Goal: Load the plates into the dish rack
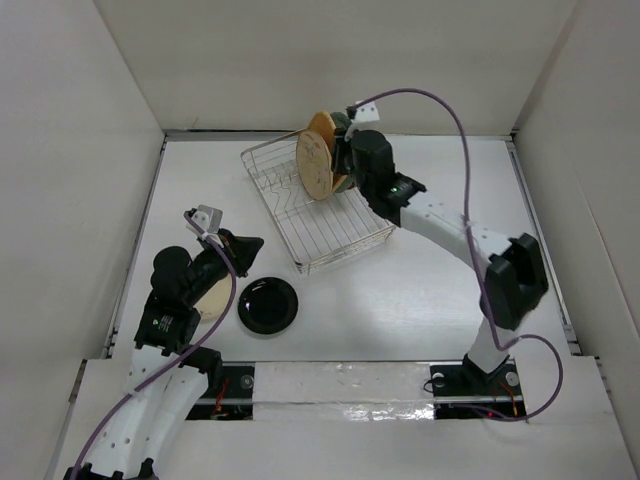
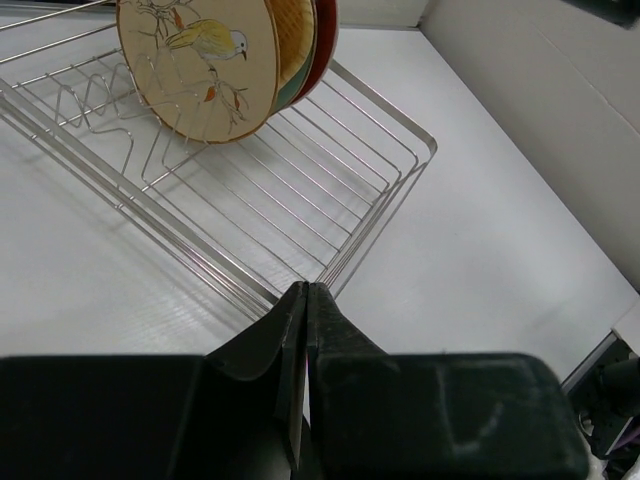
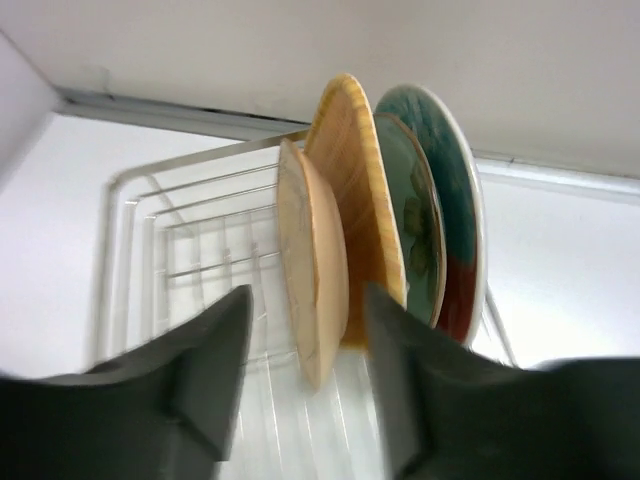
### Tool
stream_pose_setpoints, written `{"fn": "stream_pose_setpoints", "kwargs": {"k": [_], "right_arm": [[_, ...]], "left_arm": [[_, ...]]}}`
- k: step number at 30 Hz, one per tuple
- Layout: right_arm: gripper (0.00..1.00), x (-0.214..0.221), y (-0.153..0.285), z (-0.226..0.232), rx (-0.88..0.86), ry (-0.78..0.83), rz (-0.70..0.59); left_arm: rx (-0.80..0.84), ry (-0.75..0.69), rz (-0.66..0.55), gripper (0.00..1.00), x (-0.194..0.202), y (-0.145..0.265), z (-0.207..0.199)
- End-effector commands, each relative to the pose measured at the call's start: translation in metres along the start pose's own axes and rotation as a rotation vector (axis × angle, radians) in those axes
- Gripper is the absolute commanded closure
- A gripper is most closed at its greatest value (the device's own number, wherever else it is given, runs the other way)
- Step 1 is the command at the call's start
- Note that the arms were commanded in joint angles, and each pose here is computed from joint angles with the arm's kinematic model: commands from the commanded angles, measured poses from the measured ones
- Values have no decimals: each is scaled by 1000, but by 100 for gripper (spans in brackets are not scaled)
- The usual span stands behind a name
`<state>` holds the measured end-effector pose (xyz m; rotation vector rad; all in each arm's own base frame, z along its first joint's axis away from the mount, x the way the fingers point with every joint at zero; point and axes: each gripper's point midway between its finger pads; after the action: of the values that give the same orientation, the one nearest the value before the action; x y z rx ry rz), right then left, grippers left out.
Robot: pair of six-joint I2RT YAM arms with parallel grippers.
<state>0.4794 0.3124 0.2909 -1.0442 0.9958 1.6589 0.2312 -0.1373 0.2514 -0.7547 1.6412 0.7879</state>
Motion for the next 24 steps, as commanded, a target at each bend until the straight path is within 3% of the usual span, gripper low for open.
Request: {"fn": "stream_pose_setpoints", "kwargs": {"k": [1,2,3,9,10,11,13,14,15,16,19,24], "right_arm": [[68,-15,52,32,-169,-169,-7],[84,21,64,26,-182,-172,55],[100,25,92,47,-268,-197,79],[100,148,184,54,-303,-186,368],[100,156,198,56,-302,-262,398],[99,167,212,65,-338,-294,428],[79,199,229,59,-314,-383,504],[65,206,236,66,-336,-410,514],[42,216,239,66,-331,-432,533],[35,228,244,67,-320,-479,571],[31,261,249,80,-316,-548,639],[38,306,252,99,-328,-695,744]], "left_arm": [[2,-36,-64,100,-23,2,-3],[-2,-39,-69,100,-25,2,-2],[-5,-38,-71,100,-25,3,-2],[-14,-45,-98,100,-32,8,-3],[-15,-45,-103,100,-33,8,-3],[-17,-48,-109,100,-34,9,-3],[-19,-54,-125,90,-38,12,-4],[-25,-56,-135,86,-40,14,-4],[-29,-57,-139,82,-41,15,-3],[-34,-58,-139,79,-41,16,-2],[-34,-60,-148,77,-43,18,-3],[-27,-66,-160,77,-44,22,-7]]}}
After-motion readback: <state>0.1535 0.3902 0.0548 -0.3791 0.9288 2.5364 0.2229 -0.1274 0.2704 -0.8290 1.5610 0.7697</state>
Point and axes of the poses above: each gripper's point midway between its finger pads, its own y axis back along the fingers, its own z axis along the line the jaws close on, x = y × z, and after that the axes turned 13 degrees about -y, right-handed
